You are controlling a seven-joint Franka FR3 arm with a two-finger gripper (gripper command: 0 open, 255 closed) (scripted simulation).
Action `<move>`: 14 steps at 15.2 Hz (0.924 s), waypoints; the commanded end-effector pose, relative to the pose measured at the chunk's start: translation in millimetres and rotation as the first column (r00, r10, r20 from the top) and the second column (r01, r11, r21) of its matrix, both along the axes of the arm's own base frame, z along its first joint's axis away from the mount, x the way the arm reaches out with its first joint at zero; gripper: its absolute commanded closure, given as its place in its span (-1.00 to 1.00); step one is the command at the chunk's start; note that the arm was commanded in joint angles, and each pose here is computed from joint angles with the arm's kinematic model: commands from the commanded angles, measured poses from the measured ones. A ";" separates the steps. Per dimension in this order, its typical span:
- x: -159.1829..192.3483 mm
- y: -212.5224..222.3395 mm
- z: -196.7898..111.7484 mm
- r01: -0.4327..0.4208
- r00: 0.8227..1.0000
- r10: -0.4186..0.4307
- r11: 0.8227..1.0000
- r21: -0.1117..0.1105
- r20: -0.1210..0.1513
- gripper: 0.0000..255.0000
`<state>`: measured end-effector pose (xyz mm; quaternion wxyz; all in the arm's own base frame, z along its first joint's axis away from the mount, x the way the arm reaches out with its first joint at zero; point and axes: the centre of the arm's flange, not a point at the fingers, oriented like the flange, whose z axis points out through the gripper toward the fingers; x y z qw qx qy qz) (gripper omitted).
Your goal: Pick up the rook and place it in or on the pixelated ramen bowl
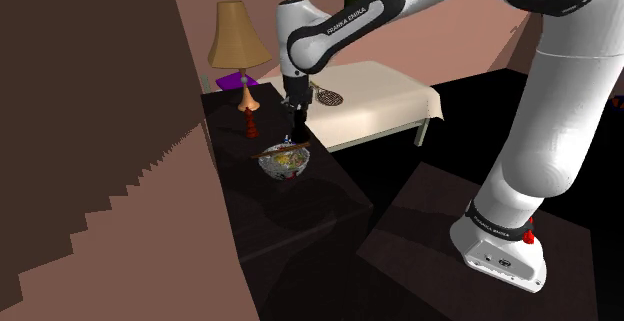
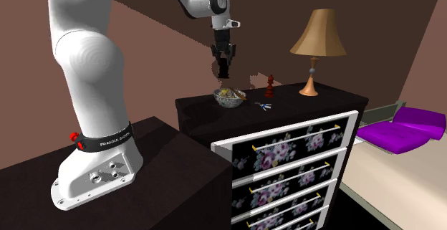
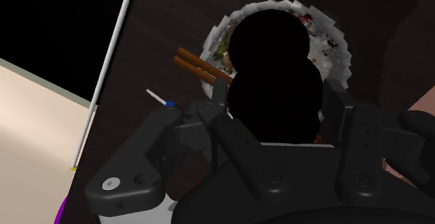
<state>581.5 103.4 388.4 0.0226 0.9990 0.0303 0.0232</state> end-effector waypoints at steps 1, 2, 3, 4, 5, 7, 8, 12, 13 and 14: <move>26.2 8.0 6.2 0.001 1.000 -0.001 1.000 0.000 0.000 1.00; 38.6 12.0 8.4 0.001 1.000 -0.001 1.000 0.000 0.000 1.00; 56.0 17.6 11.5 0.001 1.000 -0.001 1.000 0.000 0.000 1.00; 56.0 17.6 6.2 0.001 1.000 -0.001 1.000 0.000 0.000 1.00; 56.0 17.6 0.9 0.001 1.000 -0.001 1.000 0.000 0.000 1.00; 56.0 17.6 -9.6 0.001 1.000 -0.001 1.000 0.000 0.000 1.00; 56.0 17.6 -14.9 0.001 1.000 -0.001 1.000 0.000 0.000 1.00; 56.0 17.6 -36.0 0.001 1.000 -0.001 1.000 0.000 0.000 1.00; 56.0 17.6 -41.3 0.001 1.000 -0.001 1.000 0.000 0.000 1.00; 56.0 17.6 -46.6 0.001 1.000 -0.001 1.000 0.000 0.000 1.00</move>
